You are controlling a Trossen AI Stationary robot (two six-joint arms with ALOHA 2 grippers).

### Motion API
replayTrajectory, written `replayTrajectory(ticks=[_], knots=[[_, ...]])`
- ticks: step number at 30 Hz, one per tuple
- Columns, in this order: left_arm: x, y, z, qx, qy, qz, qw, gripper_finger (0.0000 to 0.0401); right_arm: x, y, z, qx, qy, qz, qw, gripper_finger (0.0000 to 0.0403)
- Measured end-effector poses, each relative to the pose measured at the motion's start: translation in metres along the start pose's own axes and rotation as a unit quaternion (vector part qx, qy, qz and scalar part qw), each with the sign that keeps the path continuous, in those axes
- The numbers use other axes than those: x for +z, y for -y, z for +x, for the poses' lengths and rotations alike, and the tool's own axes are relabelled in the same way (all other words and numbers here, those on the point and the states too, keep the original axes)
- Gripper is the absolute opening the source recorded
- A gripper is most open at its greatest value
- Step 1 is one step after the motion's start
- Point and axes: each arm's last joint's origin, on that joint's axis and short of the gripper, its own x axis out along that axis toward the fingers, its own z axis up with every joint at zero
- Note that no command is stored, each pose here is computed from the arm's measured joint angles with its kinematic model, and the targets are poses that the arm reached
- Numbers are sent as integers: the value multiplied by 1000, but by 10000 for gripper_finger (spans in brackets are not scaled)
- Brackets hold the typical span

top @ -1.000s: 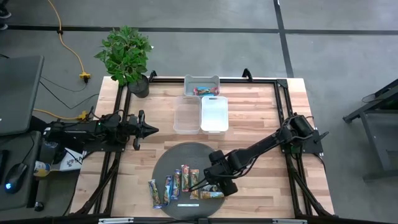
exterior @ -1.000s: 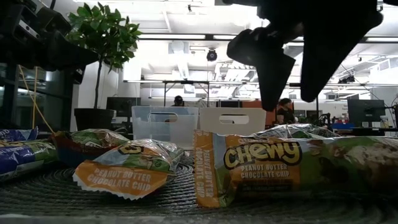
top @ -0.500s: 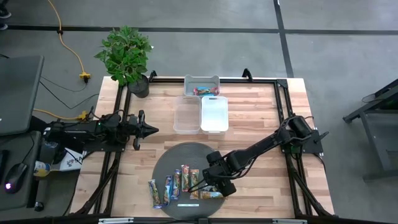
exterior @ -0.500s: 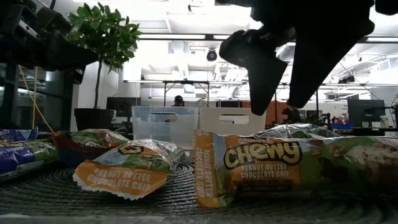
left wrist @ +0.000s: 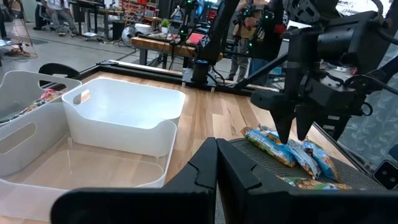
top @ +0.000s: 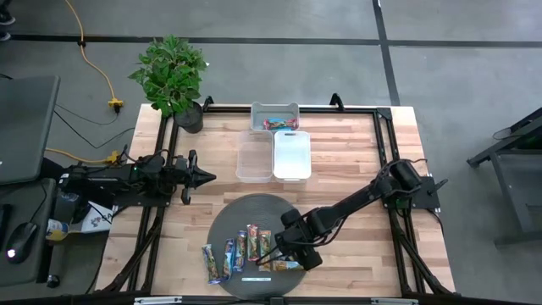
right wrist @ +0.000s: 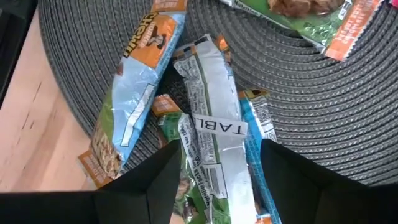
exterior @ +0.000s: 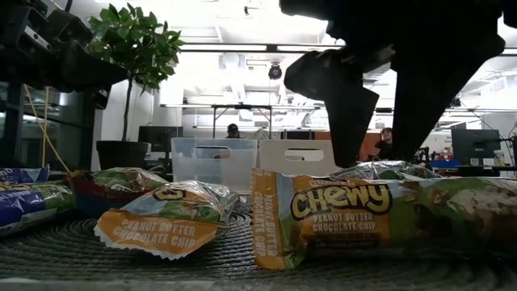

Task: Pick and place Granola Bars by type
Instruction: Put the yellow granola bar into the transparent bin

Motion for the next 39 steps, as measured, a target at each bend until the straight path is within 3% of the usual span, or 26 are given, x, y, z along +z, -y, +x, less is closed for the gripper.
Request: replayTrajectory(ticks=[7,15,20,39], knots=[[0,0,0,0,0,0,1000,0,0,1,0,-15,0,-3,1000,203],[0,0,0,0,0,0,1000,0,0,-2,0,11,-1,-16,1000,168],[0,0,0,0,0,0,1000,0,0,-6,1,-1,-1,-33,999,153],[0,0,0,0,0,0,1000,0,-2,-4,20,-10,-22,-17,1000,140]])
